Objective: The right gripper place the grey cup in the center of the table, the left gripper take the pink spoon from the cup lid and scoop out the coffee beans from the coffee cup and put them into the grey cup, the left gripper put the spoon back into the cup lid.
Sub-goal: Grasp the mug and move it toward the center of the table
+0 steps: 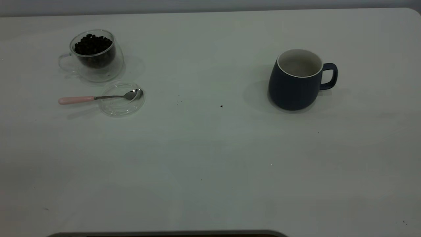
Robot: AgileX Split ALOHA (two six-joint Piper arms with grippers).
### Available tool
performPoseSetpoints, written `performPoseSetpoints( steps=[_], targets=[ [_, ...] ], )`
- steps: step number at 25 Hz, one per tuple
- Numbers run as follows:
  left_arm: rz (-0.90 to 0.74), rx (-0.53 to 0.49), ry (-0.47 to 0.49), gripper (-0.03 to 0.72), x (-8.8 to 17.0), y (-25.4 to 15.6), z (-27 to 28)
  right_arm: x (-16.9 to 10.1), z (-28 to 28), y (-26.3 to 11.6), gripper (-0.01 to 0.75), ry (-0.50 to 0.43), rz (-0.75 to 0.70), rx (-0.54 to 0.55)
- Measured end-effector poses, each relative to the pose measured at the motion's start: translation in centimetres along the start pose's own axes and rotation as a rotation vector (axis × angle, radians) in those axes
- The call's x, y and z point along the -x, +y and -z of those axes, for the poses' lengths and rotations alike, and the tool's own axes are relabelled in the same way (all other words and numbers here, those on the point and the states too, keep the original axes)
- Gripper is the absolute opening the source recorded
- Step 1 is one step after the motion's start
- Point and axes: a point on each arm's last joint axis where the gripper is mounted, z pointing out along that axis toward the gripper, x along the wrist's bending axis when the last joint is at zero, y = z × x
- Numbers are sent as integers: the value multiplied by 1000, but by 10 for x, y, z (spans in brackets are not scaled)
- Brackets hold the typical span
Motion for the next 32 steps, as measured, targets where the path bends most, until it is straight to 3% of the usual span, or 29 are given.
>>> performPoseSetpoints(
  steps=[8,14,19,22,27,32],
  targets=[
    [0,0,0,588,0,0,0,-1,1,7,591,19,7,10],
    [0,0,0,588,0,0,0,2,-21,58,591,60,58,-61],
    [0,0,0,588,0,0,0,13,-82,111,591,57,74,-179],
    [-1,0,0,588,0,0,0,17,-125,132,591,95,170,-274],
    [-1,0,0,588,0,0,0,25,-211,144,591,191,377,-460],
    [-2,0,0,588,0,0,0,31,-291,142,591,276,517,-572]
  ],
)
